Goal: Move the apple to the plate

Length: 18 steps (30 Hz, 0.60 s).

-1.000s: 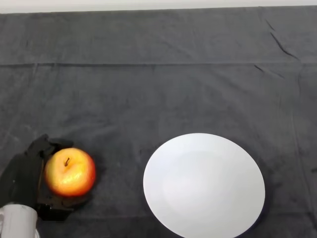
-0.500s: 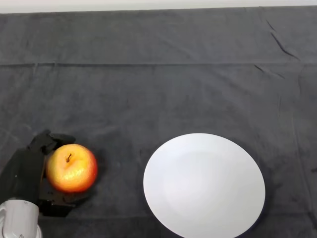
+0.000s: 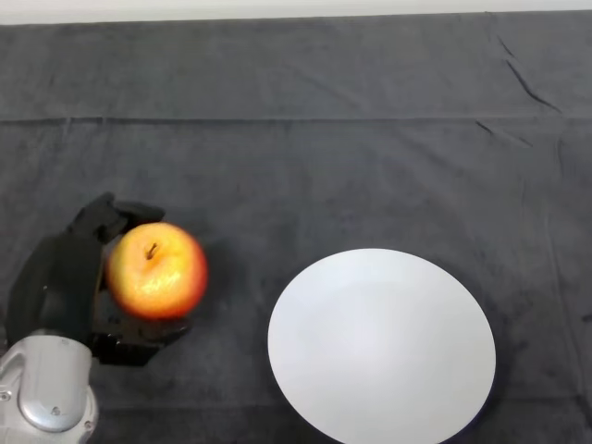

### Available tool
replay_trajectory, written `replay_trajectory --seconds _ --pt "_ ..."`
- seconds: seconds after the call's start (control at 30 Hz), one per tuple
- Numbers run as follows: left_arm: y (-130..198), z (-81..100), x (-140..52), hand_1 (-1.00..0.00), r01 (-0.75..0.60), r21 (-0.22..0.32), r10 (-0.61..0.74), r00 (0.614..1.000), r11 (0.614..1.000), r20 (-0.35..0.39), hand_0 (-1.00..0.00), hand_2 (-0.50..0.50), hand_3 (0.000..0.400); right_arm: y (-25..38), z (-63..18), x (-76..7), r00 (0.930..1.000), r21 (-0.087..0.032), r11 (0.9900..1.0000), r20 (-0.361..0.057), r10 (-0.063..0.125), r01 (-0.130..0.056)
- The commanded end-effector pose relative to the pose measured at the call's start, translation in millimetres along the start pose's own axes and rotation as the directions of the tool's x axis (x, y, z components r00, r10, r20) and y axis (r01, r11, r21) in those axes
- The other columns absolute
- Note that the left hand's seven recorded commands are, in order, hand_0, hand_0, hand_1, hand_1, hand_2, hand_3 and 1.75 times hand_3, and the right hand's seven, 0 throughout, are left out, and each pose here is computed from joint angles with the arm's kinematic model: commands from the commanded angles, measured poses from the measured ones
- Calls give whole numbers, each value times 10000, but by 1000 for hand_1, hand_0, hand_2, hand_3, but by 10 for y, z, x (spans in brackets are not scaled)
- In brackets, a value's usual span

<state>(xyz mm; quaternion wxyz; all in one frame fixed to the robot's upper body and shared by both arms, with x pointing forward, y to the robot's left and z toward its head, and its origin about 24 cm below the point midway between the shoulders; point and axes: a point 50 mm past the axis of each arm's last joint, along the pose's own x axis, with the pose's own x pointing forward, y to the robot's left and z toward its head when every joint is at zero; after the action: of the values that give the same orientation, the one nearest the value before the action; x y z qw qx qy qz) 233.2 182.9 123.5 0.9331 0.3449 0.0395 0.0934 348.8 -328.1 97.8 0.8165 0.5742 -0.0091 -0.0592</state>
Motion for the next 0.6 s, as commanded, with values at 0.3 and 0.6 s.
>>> replay_trajectory --seconds 0.3,0.6 --pt "-93 328 32 -1000 113 487 -170 9928 9987 1186 -1000 0 400 -88 77 -74 9994 45 10000 330 -81 79" --pt "-345 501 76 -1000 783 749 -903 9809 9941 1722 -1000 0 400 -87 78 -74 9994 53 10000 330 -79 77"
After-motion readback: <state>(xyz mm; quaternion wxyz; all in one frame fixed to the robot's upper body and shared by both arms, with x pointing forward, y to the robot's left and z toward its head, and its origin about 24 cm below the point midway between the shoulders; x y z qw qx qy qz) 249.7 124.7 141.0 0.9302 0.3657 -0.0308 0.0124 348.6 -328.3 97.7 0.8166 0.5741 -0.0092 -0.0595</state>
